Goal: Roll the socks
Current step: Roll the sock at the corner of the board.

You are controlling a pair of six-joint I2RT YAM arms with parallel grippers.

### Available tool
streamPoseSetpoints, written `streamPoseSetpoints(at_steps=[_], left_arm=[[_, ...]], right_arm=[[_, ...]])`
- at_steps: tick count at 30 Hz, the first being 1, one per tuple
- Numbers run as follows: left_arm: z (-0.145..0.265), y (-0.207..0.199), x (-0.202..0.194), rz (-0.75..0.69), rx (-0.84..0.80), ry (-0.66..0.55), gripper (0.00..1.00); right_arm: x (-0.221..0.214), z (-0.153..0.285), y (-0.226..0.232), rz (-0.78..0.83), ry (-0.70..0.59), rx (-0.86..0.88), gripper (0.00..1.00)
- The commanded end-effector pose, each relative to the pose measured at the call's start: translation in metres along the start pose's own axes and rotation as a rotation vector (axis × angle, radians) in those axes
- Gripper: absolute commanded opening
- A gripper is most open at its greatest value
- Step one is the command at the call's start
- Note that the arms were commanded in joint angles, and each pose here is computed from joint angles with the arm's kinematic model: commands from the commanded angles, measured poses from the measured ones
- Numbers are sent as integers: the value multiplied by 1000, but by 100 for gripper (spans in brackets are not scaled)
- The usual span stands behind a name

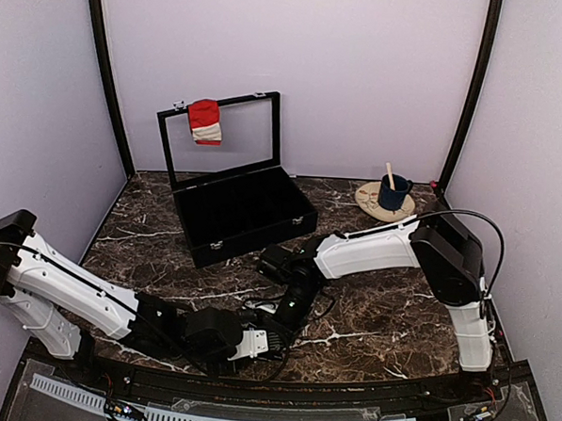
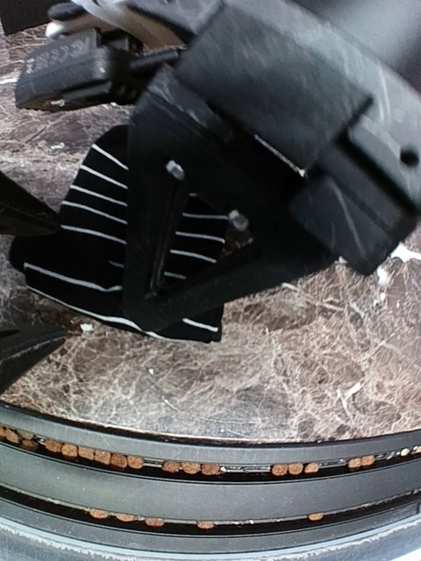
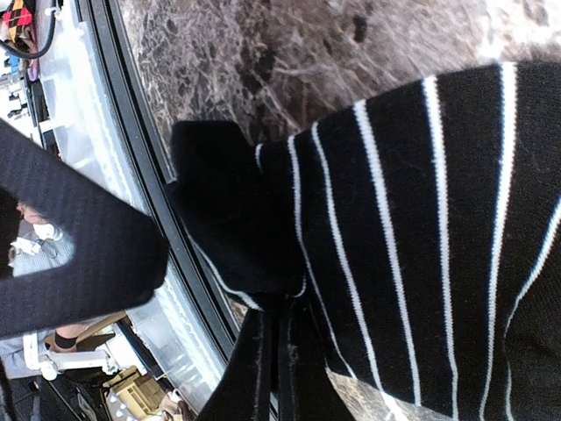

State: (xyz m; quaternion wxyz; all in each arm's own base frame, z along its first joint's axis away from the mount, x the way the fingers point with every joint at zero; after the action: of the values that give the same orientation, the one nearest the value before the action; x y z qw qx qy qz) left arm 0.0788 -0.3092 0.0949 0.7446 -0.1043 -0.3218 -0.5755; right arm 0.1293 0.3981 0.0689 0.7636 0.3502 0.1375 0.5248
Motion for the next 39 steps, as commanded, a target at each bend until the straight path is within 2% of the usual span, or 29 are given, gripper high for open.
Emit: streamPoseSetpoints(at_steps=[1, 16, 19, 25, 29, 32, 36, 39], left_arm=[[-3, -4, 6, -30, -15, -6, 37], [-18, -5, -1, -76, 12, 46, 35], [-21, -6, -4, -83, 10, 60, 31], [-22, -8, -10, -82, -7, 88, 10], [-23, -10, -12, -75, -23, 101, 7], [-24, -12, -15, -72, -38, 112, 0], [-25, -15, -18, -58, -64, 127, 0], [-26, -18, -22, -44, -80, 138, 0]], right_arm=[[4, 1, -4, -1, 2, 13, 0], [5, -1, -4, -5, 8, 40, 0], [6, -1, -4, -5, 9, 42, 0], [6, -1, -4, -6, 11, 44, 0], [7, 0, -3, -3, 7, 45, 0], [7, 0, -2, -3, 6, 43, 0], [5, 1, -3, -11, 2, 39, 0], [5, 2, -3, -14, -5, 41, 6]])
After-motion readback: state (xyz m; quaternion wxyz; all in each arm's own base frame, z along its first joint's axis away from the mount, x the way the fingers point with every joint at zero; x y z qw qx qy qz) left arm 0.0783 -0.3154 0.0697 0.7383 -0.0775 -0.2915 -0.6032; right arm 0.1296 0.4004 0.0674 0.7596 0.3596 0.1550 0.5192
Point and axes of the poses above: each gripper's point midway between its finger pads, its own z axis back along the fingers, its own y axis along the line the jaws close on, x = y × z, the point moved 6 cm from there along z, back along the fingers, and after that the axes turned 8 degrees about z, right-handed, at the moved point
